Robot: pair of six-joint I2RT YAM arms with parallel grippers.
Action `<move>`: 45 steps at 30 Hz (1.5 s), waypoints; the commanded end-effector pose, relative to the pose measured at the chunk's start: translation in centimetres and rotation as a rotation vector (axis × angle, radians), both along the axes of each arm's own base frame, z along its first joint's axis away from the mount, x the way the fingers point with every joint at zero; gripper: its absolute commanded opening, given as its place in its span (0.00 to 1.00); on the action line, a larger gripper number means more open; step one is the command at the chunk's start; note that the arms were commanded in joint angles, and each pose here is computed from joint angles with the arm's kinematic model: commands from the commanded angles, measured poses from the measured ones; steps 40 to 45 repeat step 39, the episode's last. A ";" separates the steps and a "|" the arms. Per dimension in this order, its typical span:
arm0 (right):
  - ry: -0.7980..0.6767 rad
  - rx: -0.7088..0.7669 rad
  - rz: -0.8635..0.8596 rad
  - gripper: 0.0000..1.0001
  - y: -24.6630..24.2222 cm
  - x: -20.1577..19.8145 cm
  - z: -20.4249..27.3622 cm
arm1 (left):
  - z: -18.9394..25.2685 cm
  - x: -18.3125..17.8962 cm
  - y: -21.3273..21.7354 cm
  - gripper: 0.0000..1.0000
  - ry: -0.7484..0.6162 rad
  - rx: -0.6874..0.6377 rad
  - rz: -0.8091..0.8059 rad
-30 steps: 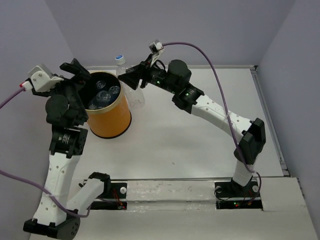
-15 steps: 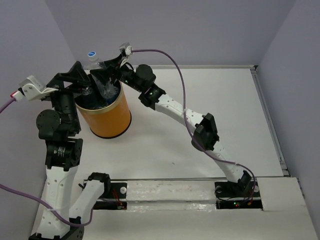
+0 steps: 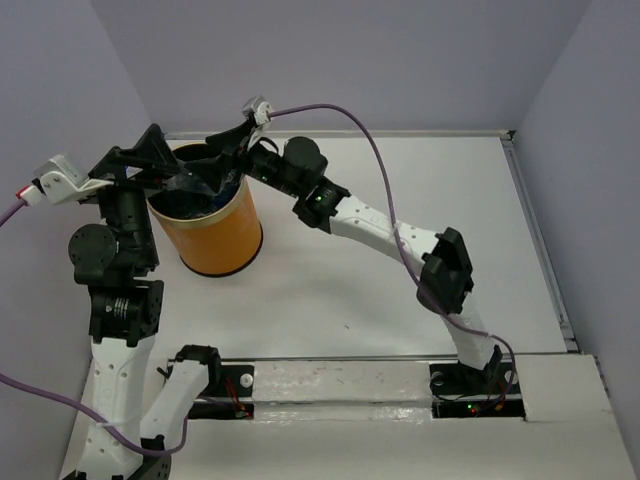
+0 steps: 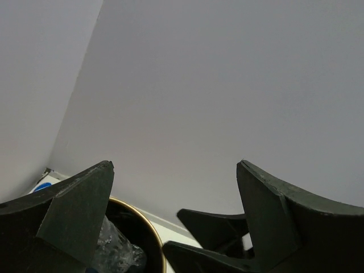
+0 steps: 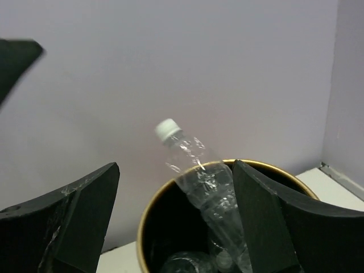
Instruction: Put the plastic bottles in the bin
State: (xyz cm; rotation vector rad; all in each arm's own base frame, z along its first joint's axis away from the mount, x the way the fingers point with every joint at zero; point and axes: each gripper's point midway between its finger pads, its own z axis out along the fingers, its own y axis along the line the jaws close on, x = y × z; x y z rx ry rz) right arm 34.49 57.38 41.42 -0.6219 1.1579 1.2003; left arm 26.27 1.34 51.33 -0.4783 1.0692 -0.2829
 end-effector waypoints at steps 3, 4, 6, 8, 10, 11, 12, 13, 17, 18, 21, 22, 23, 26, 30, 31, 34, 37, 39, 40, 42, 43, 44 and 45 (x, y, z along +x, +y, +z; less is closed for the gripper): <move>-0.058 0.096 0.010 0.79 -5.0 -4.0 4.3 | 2.0 -2.7 -0.2 0.99 -0.083 -0.009 -0.029; -0.050 0.110 0.013 0.75 -5.5 -4.4 4.2 | 1.7 -2.7 -0.4 0.99 -0.076 -0.012 -0.043; -0.043 0.114 0.020 0.58 -7.0 -5.5 4.5 | 1.1 -2.8 -0.6 0.99 -0.057 -0.013 -0.058; -0.004 0.058 0.014 0.44 -7.6 -5.9 1.5 | 0.7 -2.9 -1.3 0.99 -0.045 0.000 -0.096; 0.017 0.013 0.003 0.18 -9.0 -6.6 0.6 | 0.2 -2.8 -2.5 0.99 -0.024 0.022 -0.159; 0.016 -0.004 -0.011 0.10 -9.6 -6.8 0.5 | 0.0 -2.7 -3.0 0.99 -0.012 0.030 -0.181; 0.006 -0.001 -0.013 0.00 -10.8 -7.6 1.7 | -0.5 -2.5 -3.5 0.99 0.012 0.040 -0.207; 0.024 -0.042 -0.010 0.00 -10.7 -7.6 0.0 | -0.8 -2.5 -3.9 0.99 0.024 0.048 -0.227; 0.071 -0.134 -0.018 0.00 -15.2 -10.6 -3.0 | -2.9 -3.3 -7.6 0.99 0.075 0.135 -0.428; 0.080 -0.150 -0.024 0.00 -16.2 -11.1 -3.8 | -3.9 -3.4 -8.2 0.99 0.096 0.146 -0.462; 0.131 -0.180 -0.105 0.00 -21.0 -12.7 -6.5 | -5.8 -5.1 -10.8 0.99 0.115 0.203 -0.622; 0.153 -0.207 -0.126 0.00 -22.3 -13.2 -7.8 | -7.2 -5.3 -11.5 0.99 0.138 0.211 -0.664; 0.160 -0.193 -0.167 0.12 -24.9 -14.1 -8.2 | -7.7 -6.9 -12.7 0.99 0.122 0.243 -0.747; 0.227 -0.211 -0.294 0.59 -29.5 -14.6 -10.5 | -10.6 -8.3 -14.2 0.99 0.155 0.252 -0.861; 0.311 -0.153 -0.490 1.00 -36.1 -14.9 -12.3 | -12.8 -8.9 -14.7 0.99 0.175 0.229 -0.902; 0.317 -0.124 -0.518 1.00 -37.7 -15.4 -12.1 | -13.7 -8.6 -14.8 0.99 0.183 0.221 -0.913; 0.340 -0.086 -0.571 1.00 -39.6 -15.6 -12.7 | -14.7 -8.6 -15.6 0.99 0.167 0.212 -0.972; 0.338 -0.042 -0.595 1.00 -41.0 -16.0 -12.2 | -14.8 -8.6 -16.0 0.99 0.148 0.218 -0.999; 0.319 -0.033 -0.606 1.00 -41.5 -16.1 -11.6 | -15.1 -8.2 -15.9 0.99 0.156 0.218 -0.989; 0.319 -0.033 -0.606 1.00 -41.5 -16.1 -11.6 | -15.1 -8.2 -15.9 0.99 0.156 0.218 -0.989; 0.319 -0.033 -0.606 1.00 -41.5 -16.1 -11.6 | -15.1 -8.2 -15.9 0.99 0.156 0.218 -0.989; 0.319 -0.033 -0.606 1.00 -41.5 -16.1 -11.6 | -15.1 -8.2 -15.9 0.99 0.156 0.218 -0.989; 0.319 -0.033 -0.606 1.00 -41.5 -16.1 -11.6 | -15.1 -8.2 -15.9 0.99 0.156 0.218 -0.989; 0.319 -0.033 -0.606 1.00 -41.5 -16.1 -11.6 | -15.1 -8.2 -15.9 0.99 0.156 0.218 -0.989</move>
